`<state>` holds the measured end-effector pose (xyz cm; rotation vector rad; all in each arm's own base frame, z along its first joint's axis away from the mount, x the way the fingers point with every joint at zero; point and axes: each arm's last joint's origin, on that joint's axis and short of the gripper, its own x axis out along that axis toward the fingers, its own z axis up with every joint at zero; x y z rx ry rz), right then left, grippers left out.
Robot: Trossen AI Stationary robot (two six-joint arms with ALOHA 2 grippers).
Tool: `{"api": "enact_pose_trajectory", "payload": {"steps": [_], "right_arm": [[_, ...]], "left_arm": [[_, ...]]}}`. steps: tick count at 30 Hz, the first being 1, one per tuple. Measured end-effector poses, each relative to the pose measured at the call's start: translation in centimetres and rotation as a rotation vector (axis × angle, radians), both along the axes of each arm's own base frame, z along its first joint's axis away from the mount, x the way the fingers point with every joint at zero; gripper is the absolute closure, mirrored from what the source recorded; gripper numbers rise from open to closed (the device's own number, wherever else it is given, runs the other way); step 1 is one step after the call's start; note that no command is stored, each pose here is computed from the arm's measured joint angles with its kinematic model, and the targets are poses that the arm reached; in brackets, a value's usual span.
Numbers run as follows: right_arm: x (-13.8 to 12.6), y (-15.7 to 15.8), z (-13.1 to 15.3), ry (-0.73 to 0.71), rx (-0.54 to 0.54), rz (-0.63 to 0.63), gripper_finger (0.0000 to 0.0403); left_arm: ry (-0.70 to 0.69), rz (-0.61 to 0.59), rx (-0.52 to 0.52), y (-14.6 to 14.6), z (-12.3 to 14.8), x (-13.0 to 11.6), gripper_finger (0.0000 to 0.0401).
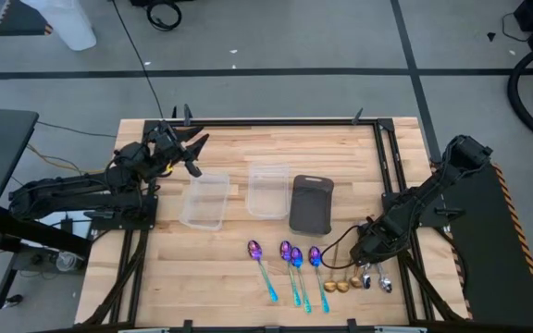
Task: Sort silverware by color (type)
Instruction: Put the purple spoon into the black bin
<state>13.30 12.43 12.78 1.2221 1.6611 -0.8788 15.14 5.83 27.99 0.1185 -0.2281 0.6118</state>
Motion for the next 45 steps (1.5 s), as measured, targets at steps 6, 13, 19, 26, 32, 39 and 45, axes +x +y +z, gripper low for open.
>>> {"api": "enact_pose_trajectory", "payload": {"steps": [6,13,19,26,32,39,45], "right_arm": [[0.1,0.1,0.2,-0.007,0.000,0.005,0.0333],[0.0,-0.3,2.1,-0.031,-0.016,-0.001,0.0332],[0.0,-1.3,5.9,-0.125,-0.106,0.002,0.0332],[1.0,-2.7,10.5,-0.507,-0.285,0.006,0.0332],[2.6,-4.4,12.3,-0.737,-0.407,0.048,0.0332],[5.2,-7.5,13.2,-0.897,-0.560,0.155,0.0332],[7.2,-10.4,13.5,-0.968,-0.618,0.265,0.0332]], "left_arm": [[0.002,-0.002,-0.001,0.0,0.0,0.0,0.0257],[-0.002,-0.006,-0.016,0.0,-0.1,0.0,0.0257],[-0.003,-0.009,-0.027,0.0,-0.1,0.0,0.0257],[0.006,-0.028,-0.059,0.0,-0.4,0.1,0.0257],[0.013,-0.154,-0.107,-0.3,-0.7,0.3,0.0257],[0.081,-0.183,-0.221,-0.3,-1.8,0.5,0.0257],[0.156,-0.266,-0.331,-0.5,-2.9,0.6,0.0257]]}}
